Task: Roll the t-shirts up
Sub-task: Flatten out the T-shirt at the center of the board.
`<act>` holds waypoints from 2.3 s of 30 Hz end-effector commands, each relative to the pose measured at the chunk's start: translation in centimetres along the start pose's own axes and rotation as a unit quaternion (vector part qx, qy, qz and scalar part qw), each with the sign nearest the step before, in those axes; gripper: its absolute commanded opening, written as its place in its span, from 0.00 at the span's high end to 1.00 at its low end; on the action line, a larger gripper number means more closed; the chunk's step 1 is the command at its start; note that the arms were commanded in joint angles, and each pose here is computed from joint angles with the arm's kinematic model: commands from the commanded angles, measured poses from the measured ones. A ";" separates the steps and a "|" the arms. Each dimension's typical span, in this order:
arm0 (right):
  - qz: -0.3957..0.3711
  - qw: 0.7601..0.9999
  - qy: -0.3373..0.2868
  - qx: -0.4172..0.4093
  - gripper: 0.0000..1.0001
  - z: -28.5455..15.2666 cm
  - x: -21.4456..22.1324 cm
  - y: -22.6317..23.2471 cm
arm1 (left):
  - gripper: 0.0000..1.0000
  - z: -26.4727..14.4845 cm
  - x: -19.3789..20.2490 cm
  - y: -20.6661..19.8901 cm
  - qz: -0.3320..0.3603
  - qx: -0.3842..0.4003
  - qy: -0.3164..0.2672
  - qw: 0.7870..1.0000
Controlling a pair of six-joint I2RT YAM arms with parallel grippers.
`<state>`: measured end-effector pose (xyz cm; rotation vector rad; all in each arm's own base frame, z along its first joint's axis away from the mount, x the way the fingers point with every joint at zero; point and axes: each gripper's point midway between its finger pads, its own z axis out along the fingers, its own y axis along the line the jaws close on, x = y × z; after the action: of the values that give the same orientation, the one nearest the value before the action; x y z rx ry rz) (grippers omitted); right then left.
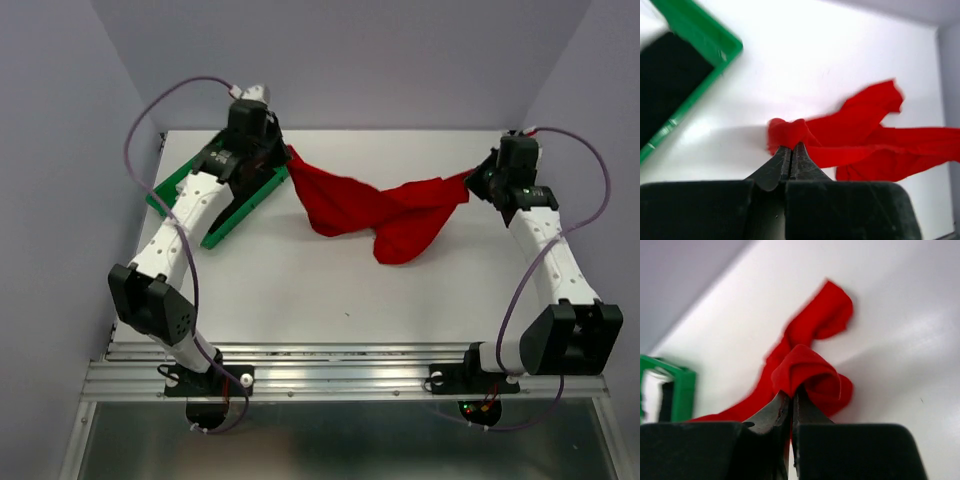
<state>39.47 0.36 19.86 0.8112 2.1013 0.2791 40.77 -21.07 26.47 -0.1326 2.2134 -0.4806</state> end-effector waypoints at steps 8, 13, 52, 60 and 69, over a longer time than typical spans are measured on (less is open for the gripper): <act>-0.024 0.968 -0.224 -0.113 0.99 -17.5 -14.4 7.5 | 1.00 -18.9 -15.5 -3.4 -0.023 0.171 -0.238 0.956; -0.031 0.959 -0.256 -0.115 0.99 -21.0 -15.3 7.3 | 1.00 -21.0 -15.6 -3.1 -0.027 0.187 -0.252 0.949; -0.001 0.823 -0.486 -0.293 0.99 -50.9 -20.7 10.0 | 1.00 -40.6 -15.7 -8.2 0.007 0.324 -0.370 0.871; 0.021 0.778 -0.544 -0.313 0.99 -56.5 -21.4 9.1 | 1.00 -45.2 -15.6 -8.4 0.007 0.336 -0.409 0.848; 0.018 0.804 -0.532 -0.265 0.99 -52.7 -22.0 8.4 | 1.00 -41.5 -15.7 -7.3 0.005 0.301 -0.391 0.870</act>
<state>10.56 -1.22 70.56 0.4168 0.8818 0.3757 15.73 -11.57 65.35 0.0420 1.1783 -0.9493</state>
